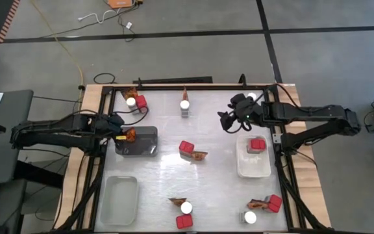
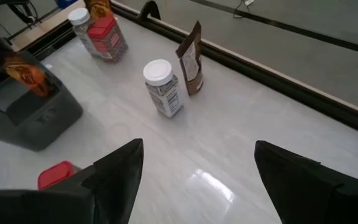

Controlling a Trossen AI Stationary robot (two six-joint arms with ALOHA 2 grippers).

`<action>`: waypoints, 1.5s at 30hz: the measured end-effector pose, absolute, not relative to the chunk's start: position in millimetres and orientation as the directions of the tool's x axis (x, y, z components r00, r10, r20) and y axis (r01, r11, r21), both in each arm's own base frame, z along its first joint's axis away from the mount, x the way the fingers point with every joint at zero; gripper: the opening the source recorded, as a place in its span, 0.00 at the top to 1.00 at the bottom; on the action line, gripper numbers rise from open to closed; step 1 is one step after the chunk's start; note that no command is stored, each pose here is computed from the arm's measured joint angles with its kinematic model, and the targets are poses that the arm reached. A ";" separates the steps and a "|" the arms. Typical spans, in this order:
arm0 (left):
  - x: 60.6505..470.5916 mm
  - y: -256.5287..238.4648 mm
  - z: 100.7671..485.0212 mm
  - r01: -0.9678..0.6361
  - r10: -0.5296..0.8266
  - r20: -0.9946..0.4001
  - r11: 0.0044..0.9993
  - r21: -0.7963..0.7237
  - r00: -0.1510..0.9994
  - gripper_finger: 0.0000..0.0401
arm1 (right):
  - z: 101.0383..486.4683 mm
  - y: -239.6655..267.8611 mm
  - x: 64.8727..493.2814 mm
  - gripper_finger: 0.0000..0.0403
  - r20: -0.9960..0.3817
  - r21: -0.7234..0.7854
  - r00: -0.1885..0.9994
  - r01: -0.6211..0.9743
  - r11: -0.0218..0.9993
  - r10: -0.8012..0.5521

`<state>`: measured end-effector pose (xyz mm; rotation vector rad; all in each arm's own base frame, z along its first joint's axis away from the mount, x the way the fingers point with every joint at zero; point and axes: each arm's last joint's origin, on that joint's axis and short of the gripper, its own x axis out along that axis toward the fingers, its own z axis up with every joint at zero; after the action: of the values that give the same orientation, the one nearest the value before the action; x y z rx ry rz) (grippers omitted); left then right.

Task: Sort spices by type
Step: Put the white spice bottle into the gray bin

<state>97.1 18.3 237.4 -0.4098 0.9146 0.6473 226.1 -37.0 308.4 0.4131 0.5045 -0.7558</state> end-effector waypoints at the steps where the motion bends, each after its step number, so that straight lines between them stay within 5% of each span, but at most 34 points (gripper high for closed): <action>1: 97.2 17.9 237.3 -0.665 0.325 -0.834 0.744 -0.067 0.447 0.65 | 308.5 -37.9 226.0 0.17 -0.568 0.173 0.619 0.735 0.656 -0.543; 29: 97.1 18.2 282.8 -0.602 0.348 -0.746 0.794 -0.088 0.568 0.65 | 305.2 -46.0 272.5 0.17 -0.436 0.107 0.794 0.513 0.852 -0.423; 45: 97.4 19.0 283.4 -0.601 0.373 -0.736 0.798 -0.057 0.565 0.65 | 324.6 -131.6 359.2 0.17 -0.688 -0.094 0.669 0.301 0.949 -0.280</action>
<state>97.4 19.0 283.4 -0.3188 0.7802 0.5837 359.2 -131.6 324.6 0.0287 0.7710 -0.3279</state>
